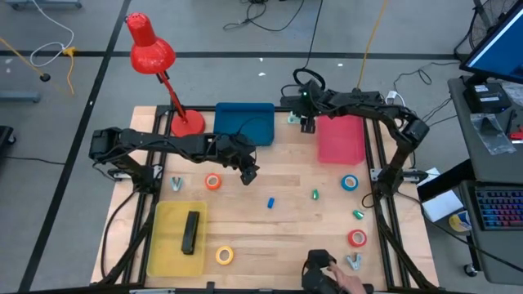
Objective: Pick and place Stapler, Stapler remover, tape
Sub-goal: Put the light blue stapler into the yellow bin
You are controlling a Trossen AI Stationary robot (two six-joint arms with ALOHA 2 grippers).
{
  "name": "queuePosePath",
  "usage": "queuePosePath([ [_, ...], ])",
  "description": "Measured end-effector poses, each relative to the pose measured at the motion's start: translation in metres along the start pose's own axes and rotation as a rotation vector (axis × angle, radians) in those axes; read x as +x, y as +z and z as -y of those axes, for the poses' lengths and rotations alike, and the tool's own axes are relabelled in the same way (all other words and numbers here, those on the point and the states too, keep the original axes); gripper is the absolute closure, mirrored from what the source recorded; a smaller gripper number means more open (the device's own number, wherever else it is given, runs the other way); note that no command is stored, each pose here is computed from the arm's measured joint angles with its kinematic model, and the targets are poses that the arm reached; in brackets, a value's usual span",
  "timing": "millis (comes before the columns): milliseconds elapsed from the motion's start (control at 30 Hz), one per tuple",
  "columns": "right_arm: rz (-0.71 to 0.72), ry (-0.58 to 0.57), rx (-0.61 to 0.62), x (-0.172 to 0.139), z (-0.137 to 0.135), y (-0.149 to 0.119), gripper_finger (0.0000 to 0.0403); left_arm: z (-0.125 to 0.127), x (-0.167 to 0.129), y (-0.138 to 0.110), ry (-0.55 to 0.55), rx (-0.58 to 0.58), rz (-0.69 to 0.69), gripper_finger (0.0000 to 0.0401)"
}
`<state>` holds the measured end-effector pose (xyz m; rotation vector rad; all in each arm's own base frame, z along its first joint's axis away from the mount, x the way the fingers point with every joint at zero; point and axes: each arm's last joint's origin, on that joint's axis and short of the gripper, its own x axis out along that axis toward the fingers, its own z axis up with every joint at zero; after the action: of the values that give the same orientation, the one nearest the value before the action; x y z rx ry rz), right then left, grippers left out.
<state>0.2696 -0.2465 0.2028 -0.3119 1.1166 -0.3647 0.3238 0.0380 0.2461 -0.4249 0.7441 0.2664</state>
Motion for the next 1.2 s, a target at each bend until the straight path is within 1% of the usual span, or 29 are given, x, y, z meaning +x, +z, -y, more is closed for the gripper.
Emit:
queuePosePath([
  [133,0.01,0.004,0.013,0.003,0.003,-0.003,0.0165,0.0,0.0,0.0,0.001,0.0,0.0,0.0229],
  [233,0.042,0.028,0.012,0.008,0.003,-0.002,0.0165,0.0,0.0,0.0,0.001,0.0,0.0,0.0229],
  [400,0.022,0.052,0.01,0.027,-0.001,-0.005,0.0165,0.0,0.0,0.0,-0.002,0.0,0.003,0.0229],
  [467,-0.014,0.065,0.008,0.036,-0.005,-0.009,0.0165,0.0,0.0,0.0,-0.002,0.0,0.003,0.0229],
  [533,-0.035,0.047,0.006,0.045,-0.006,-0.011,0.0165,0.0,0.0,0.0,-0.002,0.0,0.003,0.0229],
  [700,-0.053,0.046,0.007,0.052,-0.008,-0.013,0.017,0.0,0.0,0.001,-0.003,0.0,0.004,0.0229],
  [800,-0.056,0.047,0.007,0.052,-0.008,-0.013,0.0194,0.0,0.0,0.001,-0.005,0.003,0.004,0.0229],
  [967,-0.079,0.031,0.006,0.049,-0.007,-0.014,0.026,0.0,0.0,0.001,-0.006,0.006,0.004,0.0229],
  [1033,-0.086,0.02,0.004,0.049,-0.007,-0.013,0.028,0.0,0.0,0.001,-0.006,0.006,0.004,0.0229],
  [1100,-0.093,0.008,-0.001,0.047,-0.008,-0.012,0.0292,0.0,0.0,0.001,-0.006,0.006,0.004,0.0229],
  [1200,-0.073,0.0,-0.007,0.04,-0.008,-0.007,0.0294,0.0,0.0,0.001,-0.006,0.004,0.005,0.0229],
])
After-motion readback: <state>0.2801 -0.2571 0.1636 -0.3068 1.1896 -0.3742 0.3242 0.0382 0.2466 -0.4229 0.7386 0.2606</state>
